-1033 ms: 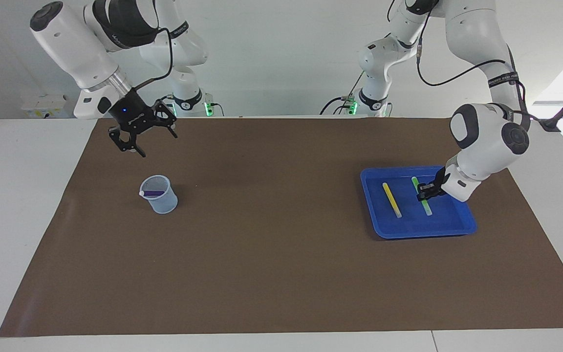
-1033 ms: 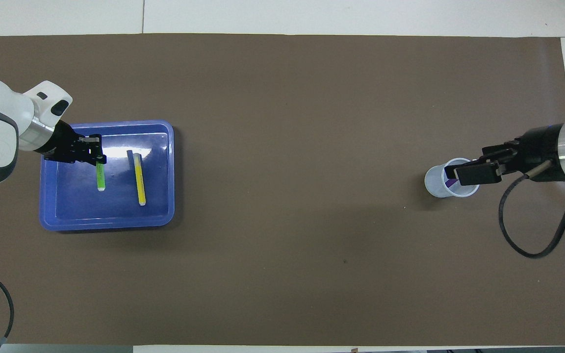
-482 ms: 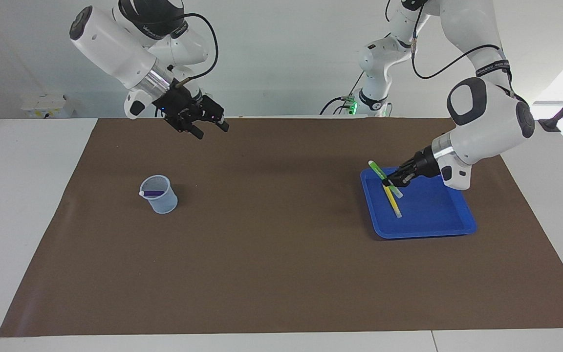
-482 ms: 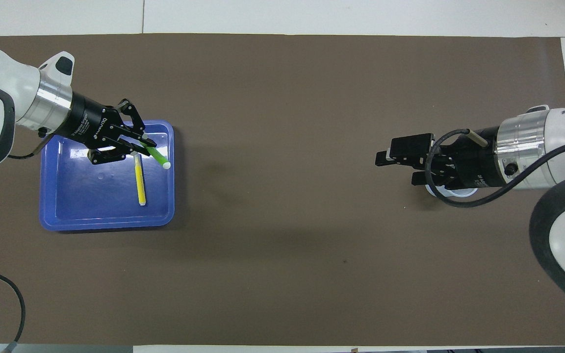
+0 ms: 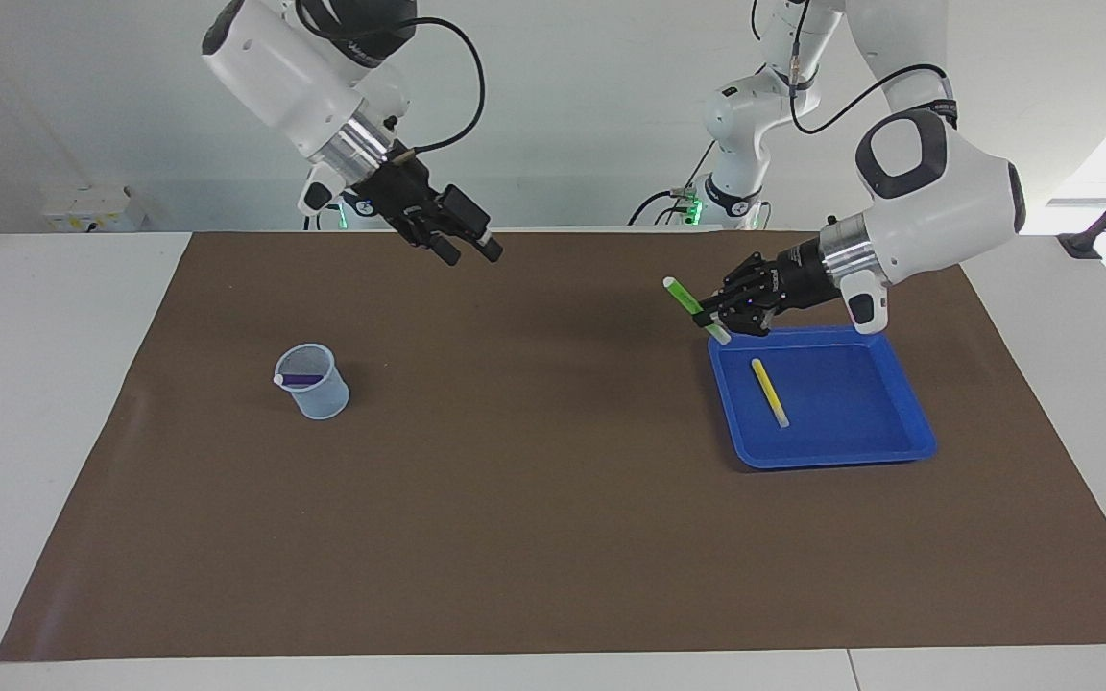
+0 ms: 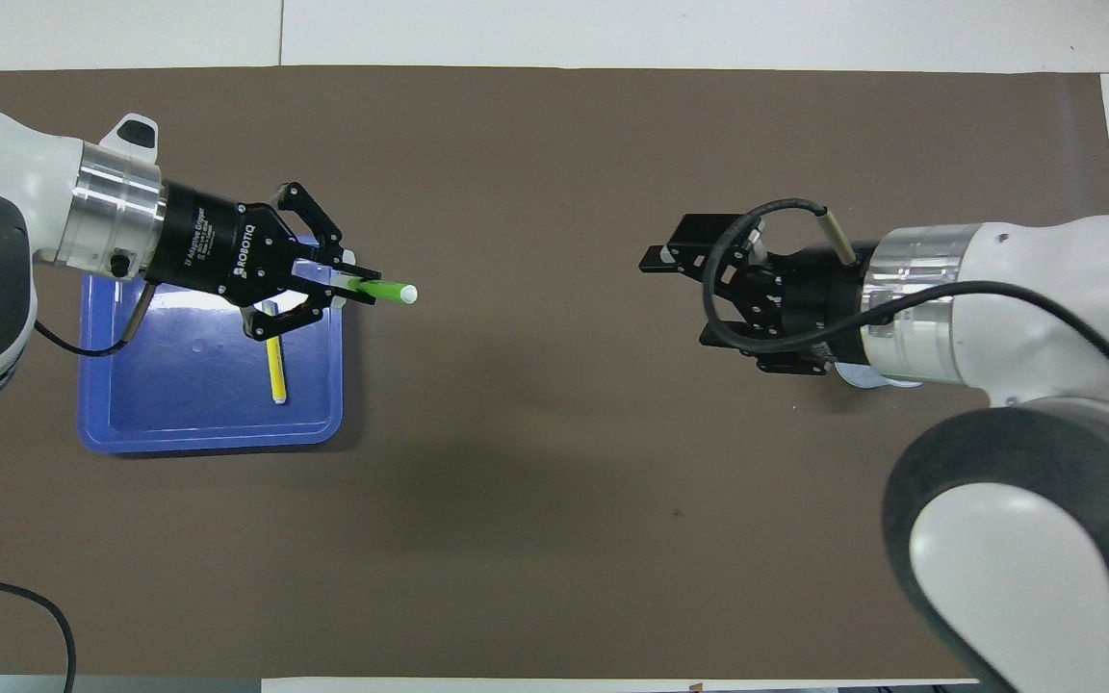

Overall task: Transfer and insert pens with both arms
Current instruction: 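Lift the green pen toward the right gripper while the right gripper approaches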

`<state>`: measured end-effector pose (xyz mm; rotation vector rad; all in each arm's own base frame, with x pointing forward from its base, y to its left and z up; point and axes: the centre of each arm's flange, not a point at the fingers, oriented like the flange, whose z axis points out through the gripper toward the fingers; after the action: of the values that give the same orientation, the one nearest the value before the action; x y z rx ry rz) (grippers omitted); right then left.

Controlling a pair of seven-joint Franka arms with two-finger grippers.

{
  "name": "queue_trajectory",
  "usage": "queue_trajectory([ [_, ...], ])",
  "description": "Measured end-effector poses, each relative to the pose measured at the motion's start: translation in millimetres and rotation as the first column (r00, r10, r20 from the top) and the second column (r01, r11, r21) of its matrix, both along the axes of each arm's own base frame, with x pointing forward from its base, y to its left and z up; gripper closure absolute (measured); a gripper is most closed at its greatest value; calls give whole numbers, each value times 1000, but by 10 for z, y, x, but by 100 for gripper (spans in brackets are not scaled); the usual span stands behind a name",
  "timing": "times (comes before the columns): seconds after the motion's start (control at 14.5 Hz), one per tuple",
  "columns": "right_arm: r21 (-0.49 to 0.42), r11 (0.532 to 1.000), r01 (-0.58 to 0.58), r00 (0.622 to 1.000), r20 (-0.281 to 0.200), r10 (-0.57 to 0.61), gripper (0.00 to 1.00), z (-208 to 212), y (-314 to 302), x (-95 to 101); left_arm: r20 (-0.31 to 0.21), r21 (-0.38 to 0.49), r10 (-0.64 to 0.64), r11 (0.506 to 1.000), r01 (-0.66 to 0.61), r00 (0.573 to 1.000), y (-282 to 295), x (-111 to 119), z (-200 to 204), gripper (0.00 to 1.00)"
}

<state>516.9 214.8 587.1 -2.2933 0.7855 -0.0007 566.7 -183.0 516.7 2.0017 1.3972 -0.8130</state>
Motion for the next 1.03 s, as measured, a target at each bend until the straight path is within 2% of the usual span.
queue_trajectory([
  [0.28, 14, 1000, 8, 1000, 25, -9, 0, -74, 422, -89, -1, -35, 84, 996, -84, 996, -433, -444, 21, 83],
  [0.48, -56, 997, -49, 997, 53, 52, 0, -75, 603, -54, -6, -31, 135, 990, -135, 991, -677, -700, 13, 83],
  [0.76, -93, 990, -108, 992, 51, 113, 0, -98, 916, 134, -21, -16, 215, 976, -215, 976, -936, -828, -32, 83],
  [1.03, -100, 987, -125, 991, 41, 130, 0, -160, 1007, 129, -63, -38, 269, 962, -271, 961, -981, -847, -63, 83],
])
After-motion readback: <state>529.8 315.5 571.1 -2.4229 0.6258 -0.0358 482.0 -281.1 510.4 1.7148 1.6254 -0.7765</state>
